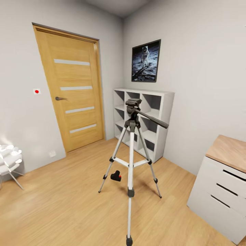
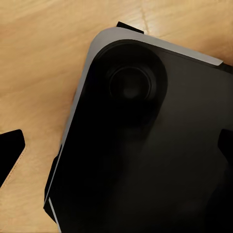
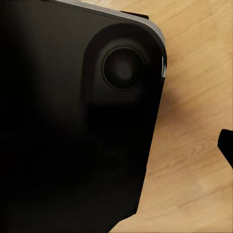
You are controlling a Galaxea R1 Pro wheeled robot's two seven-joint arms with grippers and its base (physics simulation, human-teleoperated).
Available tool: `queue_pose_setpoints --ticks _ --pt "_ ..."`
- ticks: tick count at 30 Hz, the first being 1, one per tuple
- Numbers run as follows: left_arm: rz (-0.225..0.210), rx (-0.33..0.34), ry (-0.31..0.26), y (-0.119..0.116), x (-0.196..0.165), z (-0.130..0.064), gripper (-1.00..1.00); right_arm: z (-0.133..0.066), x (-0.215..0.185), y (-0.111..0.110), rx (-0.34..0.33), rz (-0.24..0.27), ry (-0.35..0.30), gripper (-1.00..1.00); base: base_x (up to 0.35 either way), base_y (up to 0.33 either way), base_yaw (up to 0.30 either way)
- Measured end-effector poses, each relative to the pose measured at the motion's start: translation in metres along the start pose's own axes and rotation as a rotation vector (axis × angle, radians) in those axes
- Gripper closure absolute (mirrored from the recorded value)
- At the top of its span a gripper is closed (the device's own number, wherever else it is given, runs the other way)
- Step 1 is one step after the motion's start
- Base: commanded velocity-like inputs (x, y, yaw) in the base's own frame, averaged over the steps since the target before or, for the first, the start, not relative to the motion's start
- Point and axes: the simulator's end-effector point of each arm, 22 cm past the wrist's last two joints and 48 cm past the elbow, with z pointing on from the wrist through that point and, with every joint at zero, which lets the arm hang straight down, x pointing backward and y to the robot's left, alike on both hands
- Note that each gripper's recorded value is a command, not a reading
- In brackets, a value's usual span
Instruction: Attach the digital camera to the camera tripod in the bedroom.
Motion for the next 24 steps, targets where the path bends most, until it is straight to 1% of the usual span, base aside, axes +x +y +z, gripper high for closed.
queue_pose_setpoints --ticks 21,24 --pt "0.000 0.000 0.000 0.0000 0.0001 0.0000 -1.00 0.0000 0.0004 -0.0049 0.005 -0.005 0.001 -1.00 0.000 0.008 -0.007" --pt "0.000 0.000 0.000 -0.0001 0.0002 0.0000 -1.00 0.0000 0.0004 -0.0047 0.005 -0.005 0.001 -1.00 0.075 0.049 0.000"
